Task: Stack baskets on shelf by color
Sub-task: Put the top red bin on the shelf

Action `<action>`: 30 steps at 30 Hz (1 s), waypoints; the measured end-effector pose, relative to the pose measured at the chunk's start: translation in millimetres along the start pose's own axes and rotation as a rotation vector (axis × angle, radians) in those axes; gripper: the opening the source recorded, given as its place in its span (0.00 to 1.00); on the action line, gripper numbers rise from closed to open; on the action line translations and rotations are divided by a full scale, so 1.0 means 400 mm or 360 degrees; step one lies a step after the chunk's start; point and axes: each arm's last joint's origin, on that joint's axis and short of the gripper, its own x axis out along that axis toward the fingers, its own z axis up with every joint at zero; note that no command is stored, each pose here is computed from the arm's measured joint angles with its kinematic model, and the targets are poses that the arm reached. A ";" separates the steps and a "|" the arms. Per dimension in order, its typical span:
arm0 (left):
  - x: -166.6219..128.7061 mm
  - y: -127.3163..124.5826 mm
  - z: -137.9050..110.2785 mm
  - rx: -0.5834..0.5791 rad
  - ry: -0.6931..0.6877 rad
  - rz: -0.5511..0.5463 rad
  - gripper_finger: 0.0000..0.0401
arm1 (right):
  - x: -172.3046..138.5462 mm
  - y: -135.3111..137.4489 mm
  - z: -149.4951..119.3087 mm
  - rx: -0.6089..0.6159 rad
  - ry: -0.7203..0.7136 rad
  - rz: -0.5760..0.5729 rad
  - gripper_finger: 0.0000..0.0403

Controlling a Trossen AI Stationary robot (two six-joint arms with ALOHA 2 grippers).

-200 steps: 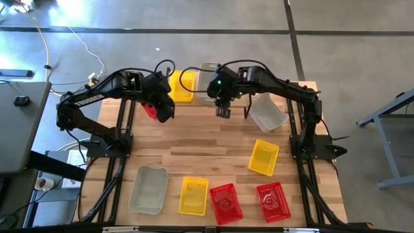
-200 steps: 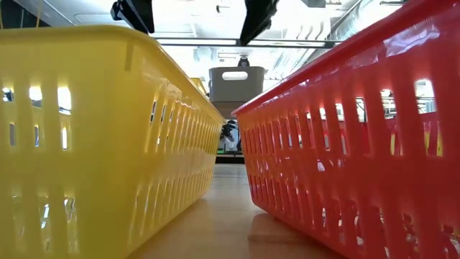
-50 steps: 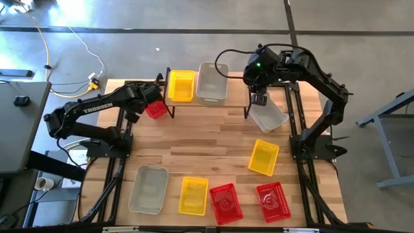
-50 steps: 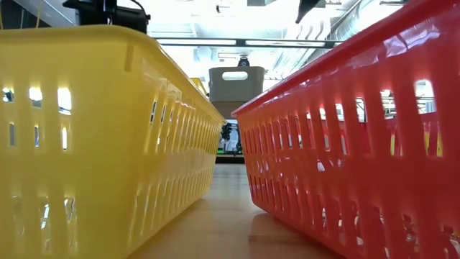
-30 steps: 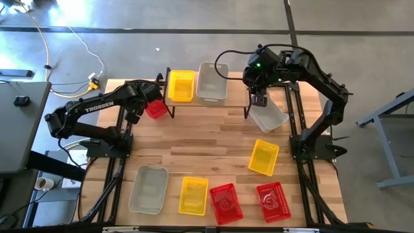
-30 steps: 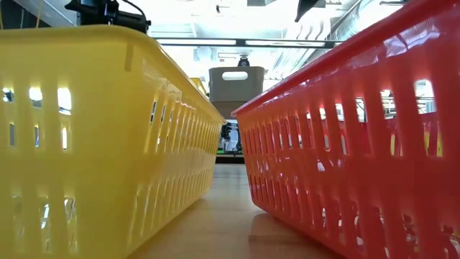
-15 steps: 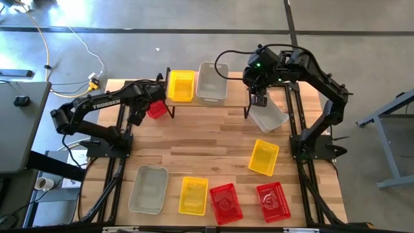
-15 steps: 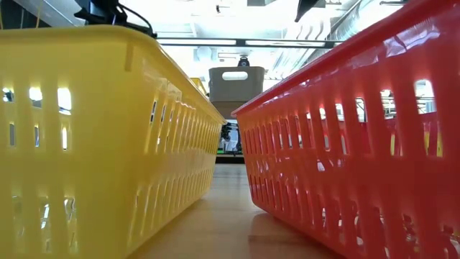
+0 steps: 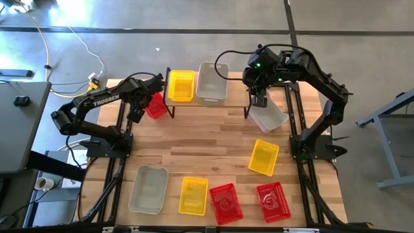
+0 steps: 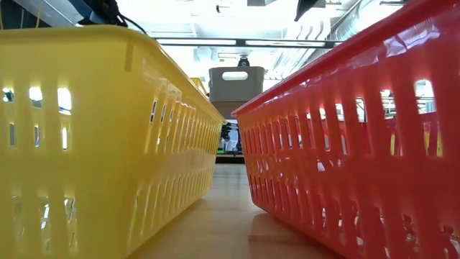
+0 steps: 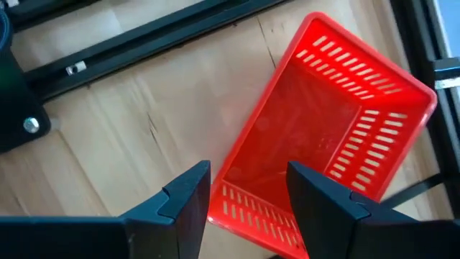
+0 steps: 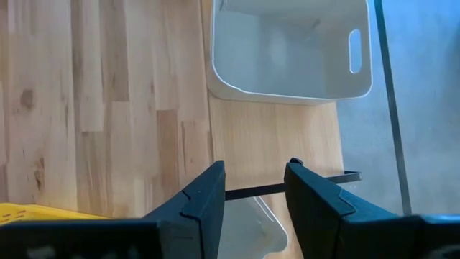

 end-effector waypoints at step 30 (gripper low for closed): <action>0.122 0.022 -0.003 -0.0037 0.0136 0.0157 0.43 | 0.000 -0.001 0.004 -0.0007 -0.0025 -0.0003 0.32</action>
